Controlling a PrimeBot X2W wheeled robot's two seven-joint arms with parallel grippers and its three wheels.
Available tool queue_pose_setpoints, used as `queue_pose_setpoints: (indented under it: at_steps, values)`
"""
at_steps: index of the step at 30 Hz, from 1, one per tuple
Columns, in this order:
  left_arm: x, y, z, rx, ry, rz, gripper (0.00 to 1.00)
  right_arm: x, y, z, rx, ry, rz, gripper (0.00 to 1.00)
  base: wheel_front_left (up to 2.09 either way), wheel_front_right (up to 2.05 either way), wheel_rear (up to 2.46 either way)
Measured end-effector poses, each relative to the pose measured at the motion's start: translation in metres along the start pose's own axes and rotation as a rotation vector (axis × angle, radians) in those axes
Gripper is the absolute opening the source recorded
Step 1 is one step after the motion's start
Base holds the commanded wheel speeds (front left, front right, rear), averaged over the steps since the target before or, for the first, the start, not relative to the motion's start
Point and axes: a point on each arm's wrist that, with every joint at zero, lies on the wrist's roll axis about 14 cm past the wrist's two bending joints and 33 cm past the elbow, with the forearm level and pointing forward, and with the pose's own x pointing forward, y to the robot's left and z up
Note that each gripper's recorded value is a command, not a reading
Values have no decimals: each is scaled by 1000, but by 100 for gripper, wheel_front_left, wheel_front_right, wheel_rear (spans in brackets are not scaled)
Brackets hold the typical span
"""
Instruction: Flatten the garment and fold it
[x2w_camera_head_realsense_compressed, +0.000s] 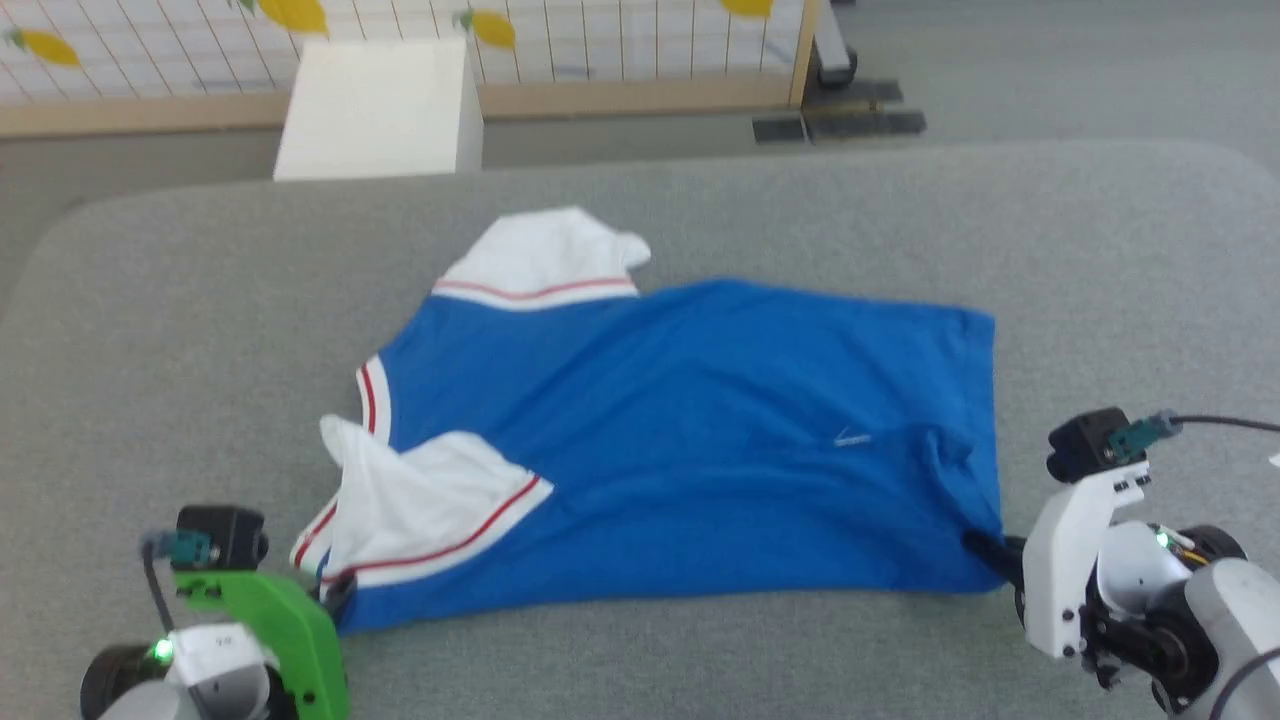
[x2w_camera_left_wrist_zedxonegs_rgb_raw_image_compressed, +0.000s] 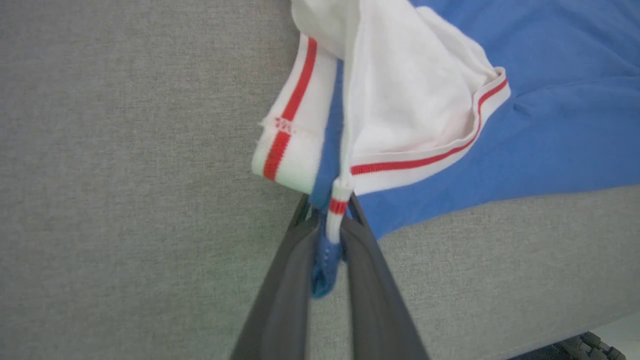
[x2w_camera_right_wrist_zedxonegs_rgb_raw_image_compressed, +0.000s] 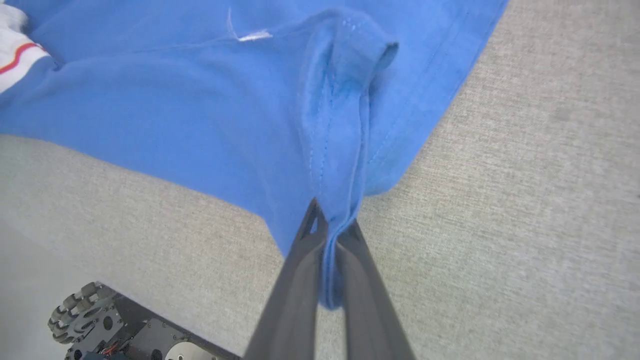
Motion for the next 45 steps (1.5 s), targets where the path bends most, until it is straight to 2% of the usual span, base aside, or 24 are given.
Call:
queue_pose_setpoints:
  at_steps: [7,13,14,15,16,19,23,28,34,41,45]
  values:
    - [-29,9,-24,-68,22,34,0,-20,-1,-20,-7,8,-14,0,0,0,0]
    - [-24,2,-53,-159,97,11,0,-16,-3,-58,54,80,-22,0,0,0,0]
    - [-22,-2,-58,-169,115,0,45,-14,-4,-61,60,81,-27,45,0,0,0]
    - [-19,-3,-60,-177,119,-1,100,-12,-3,-63,72,82,-26,92,0,0,0]
    - [-16,-3,-60,-182,120,0,100,-10,-2,-65,78,74,-26,100,0,0,0]
    - [-8,1,-51,-176,91,11,100,-7,2,-57,85,-1,-26,100,0,0,0]
    - [1,7,-18,-141,-20,27,100,-14,-7,-30,66,-189,-75,100,0,0,0]
    - [4,12,39,-80,-198,58,100,-35,-18,7,49,-439,-152,100,0,0,0]
    - [14,2,88,-60,-311,37,100,-64,-21,45,6,-662,-225,100,0,0,0]
    - [44,0,158,-25,-423,20,100,-75,-10,78,-35,-777,-239,100,0,0,0]
    - [69,-9,202,33,-447,-22,100,-74,-7,95,-48,-813,-243,100,0,0,0]
